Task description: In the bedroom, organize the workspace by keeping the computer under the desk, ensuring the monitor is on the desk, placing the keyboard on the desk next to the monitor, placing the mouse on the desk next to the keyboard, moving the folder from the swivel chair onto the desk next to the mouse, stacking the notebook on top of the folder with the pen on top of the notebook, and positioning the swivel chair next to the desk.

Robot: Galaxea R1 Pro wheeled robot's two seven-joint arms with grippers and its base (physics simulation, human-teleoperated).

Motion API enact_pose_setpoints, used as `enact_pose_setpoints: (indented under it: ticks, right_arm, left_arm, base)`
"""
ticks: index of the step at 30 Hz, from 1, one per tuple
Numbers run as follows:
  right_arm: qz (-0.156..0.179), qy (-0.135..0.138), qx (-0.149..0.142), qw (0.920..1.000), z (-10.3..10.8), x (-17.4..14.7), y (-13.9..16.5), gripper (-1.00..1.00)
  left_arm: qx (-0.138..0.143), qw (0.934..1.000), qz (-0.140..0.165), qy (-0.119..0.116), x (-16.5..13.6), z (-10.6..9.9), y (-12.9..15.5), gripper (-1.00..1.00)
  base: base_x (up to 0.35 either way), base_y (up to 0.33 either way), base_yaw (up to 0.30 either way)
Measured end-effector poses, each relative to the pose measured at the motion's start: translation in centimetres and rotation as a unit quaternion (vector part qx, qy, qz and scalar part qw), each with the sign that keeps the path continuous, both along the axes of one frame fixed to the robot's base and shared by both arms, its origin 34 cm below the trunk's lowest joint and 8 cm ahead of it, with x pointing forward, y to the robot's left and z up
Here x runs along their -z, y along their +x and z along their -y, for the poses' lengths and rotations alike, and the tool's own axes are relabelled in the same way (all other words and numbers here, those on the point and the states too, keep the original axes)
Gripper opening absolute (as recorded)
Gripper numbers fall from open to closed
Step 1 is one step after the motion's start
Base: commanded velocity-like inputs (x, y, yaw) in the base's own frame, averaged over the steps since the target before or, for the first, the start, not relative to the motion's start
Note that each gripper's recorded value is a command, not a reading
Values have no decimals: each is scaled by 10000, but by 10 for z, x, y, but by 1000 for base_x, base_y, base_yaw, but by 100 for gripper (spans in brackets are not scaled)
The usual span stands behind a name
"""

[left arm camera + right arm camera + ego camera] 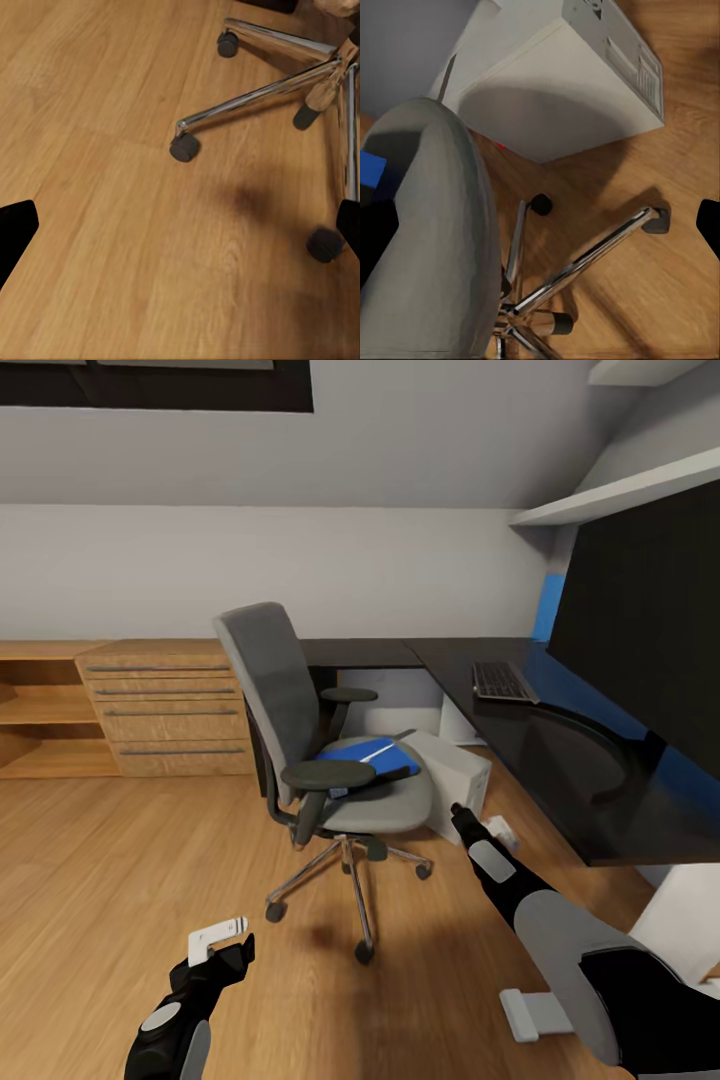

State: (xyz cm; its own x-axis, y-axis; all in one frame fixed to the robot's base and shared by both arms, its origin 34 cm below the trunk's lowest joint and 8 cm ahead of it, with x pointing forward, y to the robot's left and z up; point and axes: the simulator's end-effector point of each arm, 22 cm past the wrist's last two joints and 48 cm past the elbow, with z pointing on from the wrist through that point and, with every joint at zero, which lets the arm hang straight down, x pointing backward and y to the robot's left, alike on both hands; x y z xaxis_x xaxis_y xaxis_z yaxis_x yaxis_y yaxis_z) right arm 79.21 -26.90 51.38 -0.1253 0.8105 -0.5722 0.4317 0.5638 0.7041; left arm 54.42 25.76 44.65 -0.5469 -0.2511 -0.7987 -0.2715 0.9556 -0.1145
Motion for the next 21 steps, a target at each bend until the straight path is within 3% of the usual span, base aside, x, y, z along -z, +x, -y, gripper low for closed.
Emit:
enact_pose_setpoints:
  ticks: [5,8,21]
  right_arm:
    - [-172,471,-42,9987,-10,9,-3,100]
    - [-191,594,-17,9980,-12,11,-4,100]
    - [-191,632,4,9978,-10,12,-4,100]
  left_arm:
    - [1,10000,2,0,0,0,0,100]
    - [4,10000,-2,-1,0,0,0,100]
    - [6,10000,-9,0,0,1,0,100]
  base:
    - [166,0,0]
    - [134,0,0]
    - [159,0,0]
